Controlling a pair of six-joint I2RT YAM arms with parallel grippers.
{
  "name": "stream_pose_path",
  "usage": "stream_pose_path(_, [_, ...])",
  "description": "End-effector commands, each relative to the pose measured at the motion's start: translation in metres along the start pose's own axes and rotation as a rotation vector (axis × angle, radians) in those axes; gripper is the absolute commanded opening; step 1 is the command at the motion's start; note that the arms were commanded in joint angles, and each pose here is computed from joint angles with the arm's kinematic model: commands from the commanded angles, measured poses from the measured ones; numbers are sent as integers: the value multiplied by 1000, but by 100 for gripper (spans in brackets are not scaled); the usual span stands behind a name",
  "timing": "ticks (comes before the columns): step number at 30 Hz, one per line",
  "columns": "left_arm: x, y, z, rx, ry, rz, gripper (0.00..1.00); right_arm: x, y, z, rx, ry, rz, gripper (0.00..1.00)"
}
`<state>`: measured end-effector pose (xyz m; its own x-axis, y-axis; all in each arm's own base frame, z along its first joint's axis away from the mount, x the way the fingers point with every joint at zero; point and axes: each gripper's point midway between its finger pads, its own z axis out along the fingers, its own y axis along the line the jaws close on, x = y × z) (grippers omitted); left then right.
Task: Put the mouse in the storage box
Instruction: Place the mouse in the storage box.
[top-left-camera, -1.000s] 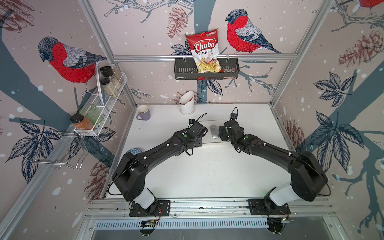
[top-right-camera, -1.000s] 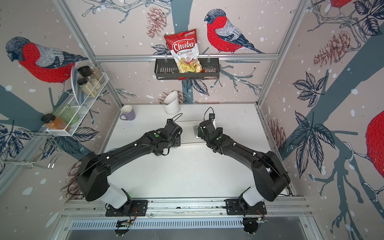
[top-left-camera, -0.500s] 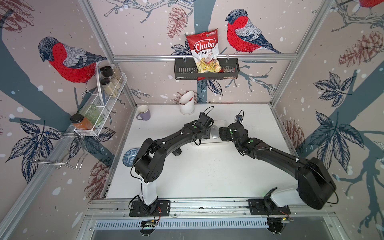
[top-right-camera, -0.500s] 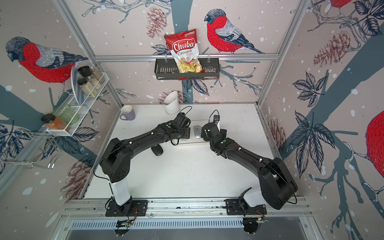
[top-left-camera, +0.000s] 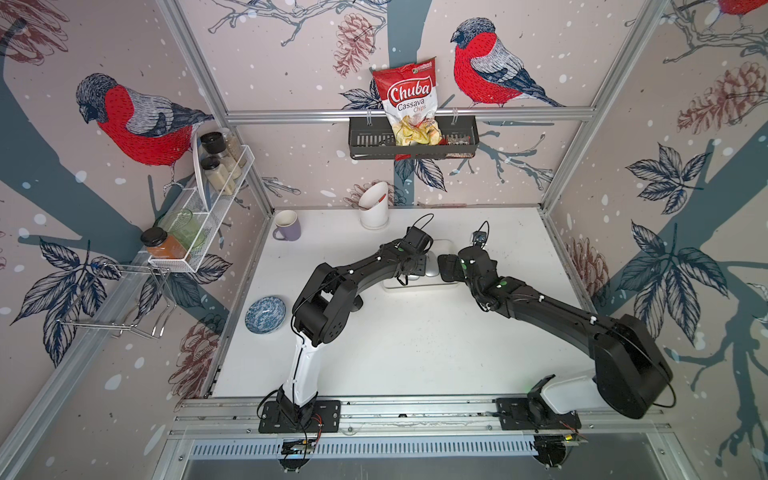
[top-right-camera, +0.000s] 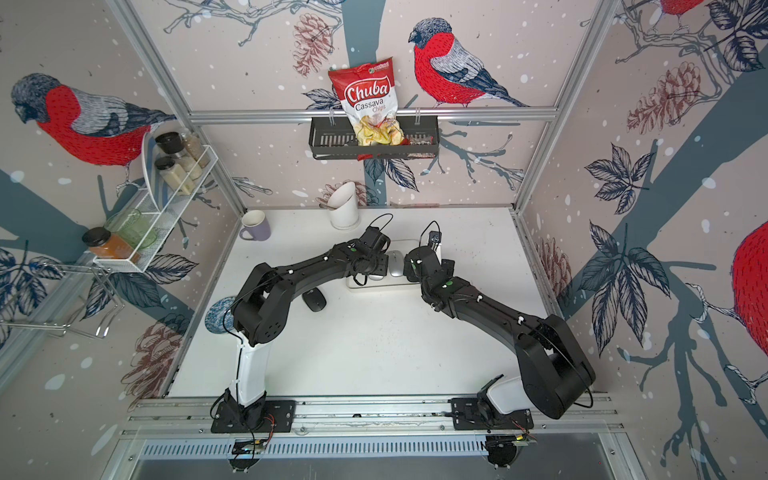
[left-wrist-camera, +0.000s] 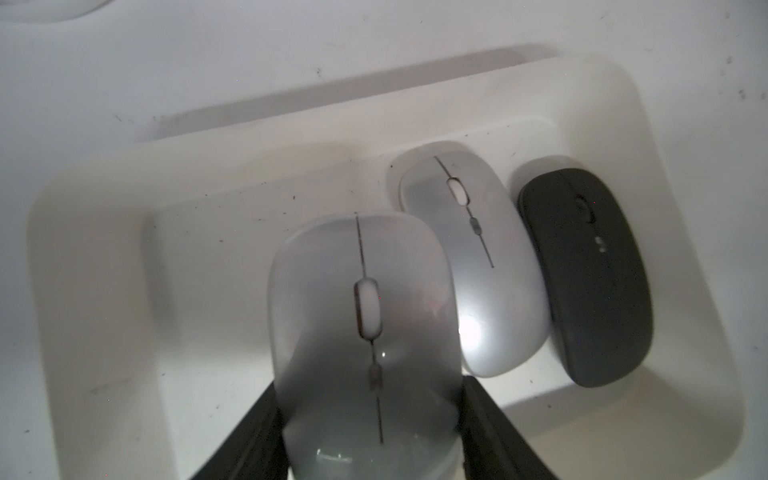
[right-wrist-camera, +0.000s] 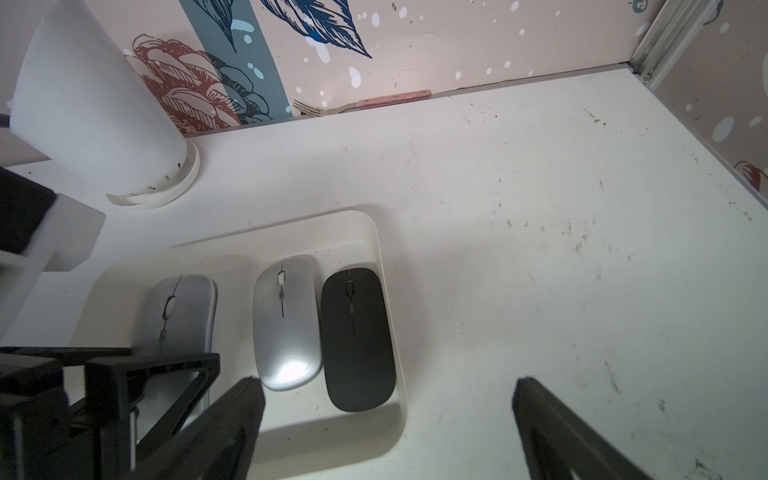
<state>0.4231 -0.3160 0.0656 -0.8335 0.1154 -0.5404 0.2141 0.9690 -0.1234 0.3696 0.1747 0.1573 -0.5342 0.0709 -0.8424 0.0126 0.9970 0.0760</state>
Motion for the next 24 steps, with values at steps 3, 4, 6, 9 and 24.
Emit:
stream_pose_path(3, [-5, -9, 9, 52, -29, -41, 59, -5, 5, 4, -13, -14, 16, 98])
stream_pose_path(4, [-5, -8, 11, 50, -29, -46, 59, -5, 6, 5, -15, -16, 17, 98])
stream_pose_path(6, [-4, -8, 14, 51, -29, -50, 59, -3, 8, 6, -23, -13, 14, 98])
stream_pose_path(9, [-4, -8, 16, 45, -26, -58, 61, -4, 9, 8, -17, -6, 9, 98])
stream_pose_path(24, [-25, -10, -27, 70, -81, -92, 80, -8, 10, 7, -24, -20, 0, 98])
